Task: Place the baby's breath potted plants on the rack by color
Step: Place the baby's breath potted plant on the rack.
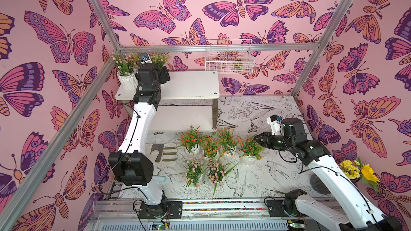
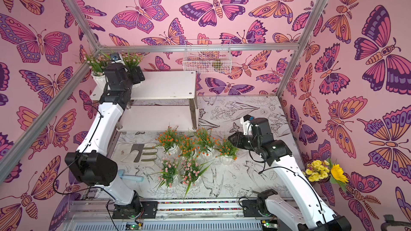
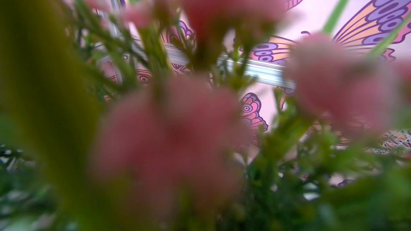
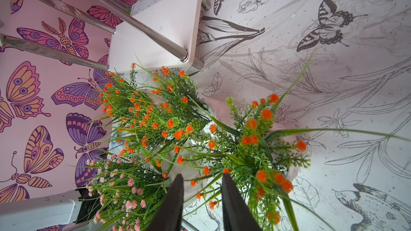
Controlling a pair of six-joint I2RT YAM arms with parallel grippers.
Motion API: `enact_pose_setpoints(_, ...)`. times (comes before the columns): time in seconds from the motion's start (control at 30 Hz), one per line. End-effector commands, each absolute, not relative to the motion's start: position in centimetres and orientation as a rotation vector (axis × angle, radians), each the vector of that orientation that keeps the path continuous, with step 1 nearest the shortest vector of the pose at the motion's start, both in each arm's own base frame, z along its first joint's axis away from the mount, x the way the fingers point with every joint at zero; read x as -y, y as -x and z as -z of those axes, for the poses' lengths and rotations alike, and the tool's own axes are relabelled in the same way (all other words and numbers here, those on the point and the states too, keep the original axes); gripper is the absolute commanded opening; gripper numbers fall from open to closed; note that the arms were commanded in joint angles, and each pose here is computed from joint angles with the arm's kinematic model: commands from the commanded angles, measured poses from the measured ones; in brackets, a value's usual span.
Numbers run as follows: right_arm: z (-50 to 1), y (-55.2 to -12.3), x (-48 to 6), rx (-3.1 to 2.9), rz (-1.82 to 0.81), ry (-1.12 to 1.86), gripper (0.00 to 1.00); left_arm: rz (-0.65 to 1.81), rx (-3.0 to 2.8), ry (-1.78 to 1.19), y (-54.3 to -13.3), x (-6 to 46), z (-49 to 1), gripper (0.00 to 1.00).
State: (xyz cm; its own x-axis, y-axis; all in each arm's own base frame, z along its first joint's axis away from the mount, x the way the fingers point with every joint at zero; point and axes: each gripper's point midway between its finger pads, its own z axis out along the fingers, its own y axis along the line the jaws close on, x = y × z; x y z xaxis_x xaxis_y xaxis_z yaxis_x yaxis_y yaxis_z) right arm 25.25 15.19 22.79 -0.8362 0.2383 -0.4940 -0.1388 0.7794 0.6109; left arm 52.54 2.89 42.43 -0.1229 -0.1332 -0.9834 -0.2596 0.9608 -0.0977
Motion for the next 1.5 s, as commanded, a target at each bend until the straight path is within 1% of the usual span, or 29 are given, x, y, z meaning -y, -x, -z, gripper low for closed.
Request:
enact_pose_setpoints(0.0, -22.7, -24.9, -14.8, -2.404, -0.879, -0.087, 0.31, -0.119, -1.656, 0.316, -51.5, -3.6, -43.9, 1.00)
enact_pose_setpoints(0.57, -23.1, -24.5, -14.7, -2.387, -0.882, -0.082, 0.31, -0.045, -1.617, 0.275, -48.1, -2.5, -46.0, 1.00)
enact_pose_setpoints(0.93, -23.0, -24.0, -14.4, -2.396, -0.859, -0.061, 0.32, 0.092, -1.628, 0.248, -43.6, -0.2, -44.9, 1.00)
enact_pose_setpoints(1.23, -22.5, -22.2, -15.5, -2.439, -0.828, 0.033, 0.32, 0.202, -1.644, 0.103, -38.9, 5.8, -43.5, 1.00)
enact_pose_setpoints(1.33, -22.1, -21.3, -16.5, -2.452, -0.809, 0.078, 0.32, 0.258, -1.663, 0.042, -37.3, 8.2, -42.3, 1.00)
enact_pose_setpoints(1.47, -21.2, -19.8, -18.3, -2.459, -0.790, 0.138, 0.32, 0.332, -1.716, -0.047, -35.0, 11.6, -39.4, 1.00)
